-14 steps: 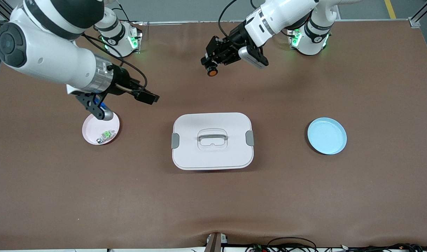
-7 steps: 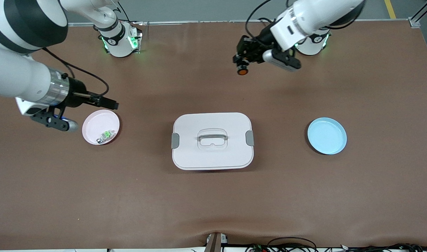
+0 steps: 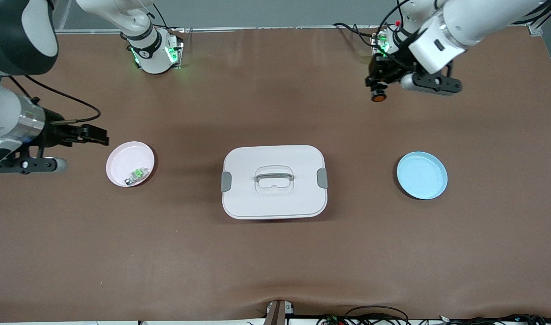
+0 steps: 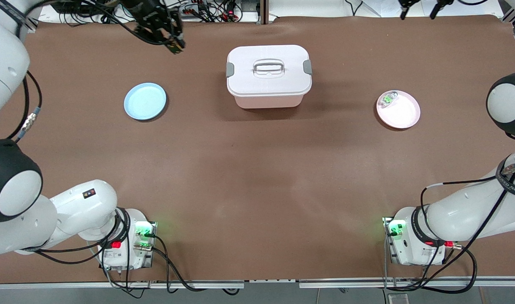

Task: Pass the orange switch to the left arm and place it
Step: 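Open the right gripper and withdraw it while the left gripper holds the switch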

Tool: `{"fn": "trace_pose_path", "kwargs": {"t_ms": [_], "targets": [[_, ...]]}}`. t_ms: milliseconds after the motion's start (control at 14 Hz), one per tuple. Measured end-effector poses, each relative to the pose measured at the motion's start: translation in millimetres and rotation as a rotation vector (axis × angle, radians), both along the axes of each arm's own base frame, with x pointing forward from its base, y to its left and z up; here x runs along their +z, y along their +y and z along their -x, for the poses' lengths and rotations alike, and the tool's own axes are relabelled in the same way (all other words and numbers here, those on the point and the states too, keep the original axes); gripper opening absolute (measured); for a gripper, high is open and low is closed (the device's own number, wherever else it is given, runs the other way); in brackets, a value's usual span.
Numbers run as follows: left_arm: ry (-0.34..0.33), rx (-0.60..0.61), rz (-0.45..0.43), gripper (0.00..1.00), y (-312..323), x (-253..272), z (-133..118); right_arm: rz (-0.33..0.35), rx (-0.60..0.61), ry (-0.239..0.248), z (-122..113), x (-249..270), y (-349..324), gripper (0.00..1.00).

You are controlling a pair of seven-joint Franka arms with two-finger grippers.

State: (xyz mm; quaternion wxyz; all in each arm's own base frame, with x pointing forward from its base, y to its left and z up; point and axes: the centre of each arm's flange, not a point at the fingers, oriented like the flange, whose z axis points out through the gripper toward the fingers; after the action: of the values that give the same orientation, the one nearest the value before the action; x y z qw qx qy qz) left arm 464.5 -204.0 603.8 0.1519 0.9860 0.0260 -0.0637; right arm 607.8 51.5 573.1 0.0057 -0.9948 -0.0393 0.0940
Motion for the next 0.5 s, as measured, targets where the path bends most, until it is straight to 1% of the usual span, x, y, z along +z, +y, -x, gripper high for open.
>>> {"fn": "trace_pose_path", "kwargs": {"t_ms": [142, 214, 356, 499], "targets": [[-0.004, 0.010, -0.086, 0.34, 24.6, -2.6, -6.9, 0.011, 0.064, 0.002, -2.0, -1.6, -20.2, 1.00], [-0.005, 0.025, -0.117, 0.34, 36.9, -4.6, -11.3, 0.009, 0.074, 0.004, -2.8, -2.7, -28.7, 1.00], [-0.002, 0.070, -0.166, 0.34, 68.4, -9.2, -22.3, 0.006, 0.074, 0.006, -4.0, -4.3, -39.9, 1.00], [0.002, 0.153, -0.190, 0.34, 113.8, -11.9, -34.4, 0.008, 0.071, 0.004, -5.0, -4.2, -43.0, 1.00]]}}
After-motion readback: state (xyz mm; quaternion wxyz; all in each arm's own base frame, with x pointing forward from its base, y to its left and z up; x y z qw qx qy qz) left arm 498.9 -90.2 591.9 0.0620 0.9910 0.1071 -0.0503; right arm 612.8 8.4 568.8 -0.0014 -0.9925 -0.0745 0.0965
